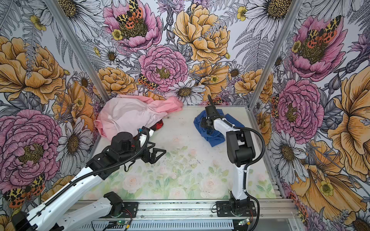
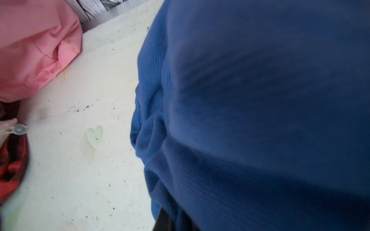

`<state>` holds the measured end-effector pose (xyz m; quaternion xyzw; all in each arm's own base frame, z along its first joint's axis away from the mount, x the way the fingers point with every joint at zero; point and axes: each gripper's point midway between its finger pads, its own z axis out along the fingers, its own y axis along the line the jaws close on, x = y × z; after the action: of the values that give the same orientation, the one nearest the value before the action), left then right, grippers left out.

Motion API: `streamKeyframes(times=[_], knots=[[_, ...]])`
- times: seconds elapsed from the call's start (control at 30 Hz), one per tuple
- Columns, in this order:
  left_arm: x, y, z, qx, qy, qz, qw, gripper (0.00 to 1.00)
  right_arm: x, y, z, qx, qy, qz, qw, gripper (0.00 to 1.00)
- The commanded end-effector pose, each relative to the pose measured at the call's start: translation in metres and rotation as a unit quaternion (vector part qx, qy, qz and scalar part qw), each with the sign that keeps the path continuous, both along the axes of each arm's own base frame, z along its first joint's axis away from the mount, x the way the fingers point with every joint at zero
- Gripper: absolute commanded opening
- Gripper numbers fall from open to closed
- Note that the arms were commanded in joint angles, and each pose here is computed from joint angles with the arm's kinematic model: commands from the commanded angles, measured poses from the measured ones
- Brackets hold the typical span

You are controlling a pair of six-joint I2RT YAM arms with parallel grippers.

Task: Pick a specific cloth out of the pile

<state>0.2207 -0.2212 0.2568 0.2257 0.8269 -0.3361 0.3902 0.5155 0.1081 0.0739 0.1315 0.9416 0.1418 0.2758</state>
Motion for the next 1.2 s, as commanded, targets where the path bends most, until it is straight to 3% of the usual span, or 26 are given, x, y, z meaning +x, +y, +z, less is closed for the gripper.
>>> streamKeyframes(times=[0.0,0.23,0.37,0.43,0.67,0.77,0.83,1.03,1.17], knots=[[0.001,0.004,0.002,-0.003,-0.008,0.011,1.0,0.99,-0.013,-0.076,-0.042,0.003,0.074,-0.095,0.993,0.0],[0.003,0.005,-0.002,0.002,-0.003,0.014,1.0,0.99,-0.007,-0.144,-0.026,0.053,0.062,-0.128,0.988,0.0],[0.004,0.002,0.0,0.001,-0.002,0.012,1.0,0.99,-0.003,-0.171,-0.022,0.136,0.043,-0.15,0.978,0.0],[0.005,0.002,0.001,0.001,-0.002,0.013,1.0,0.99,-0.004,-0.191,-0.021,0.148,0.034,-0.171,0.974,0.0],[0.008,-0.002,-0.002,0.003,0.002,0.013,1.0,0.99,0.015,-0.177,-0.023,0.172,0.03,-0.13,0.976,0.0],[0.005,-0.005,0.003,-0.001,0.0,0.007,1.0,0.99,0.006,-0.185,-0.023,0.118,0.029,-0.149,0.981,0.43],[0.003,-0.005,0.005,-0.003,-0.003,0.006,1.0,0.99,-0.002,-0.194,-0.014,0.067,0.02,-0.161,0.984,0.58],[0.002,-0.003,-0.005,0.003,0.004,0.007,1.0,0.99,-0.028,-0.22,0.052,-0.086,-0.038,-0.181,0.979,0.78],[0.005,-0.007,-0.007,0.005,0.006,0.003,1.0,0.99,-0.031,-0.2,0.087,-0.189,-0.044,-0.125,0.973,0.88]])
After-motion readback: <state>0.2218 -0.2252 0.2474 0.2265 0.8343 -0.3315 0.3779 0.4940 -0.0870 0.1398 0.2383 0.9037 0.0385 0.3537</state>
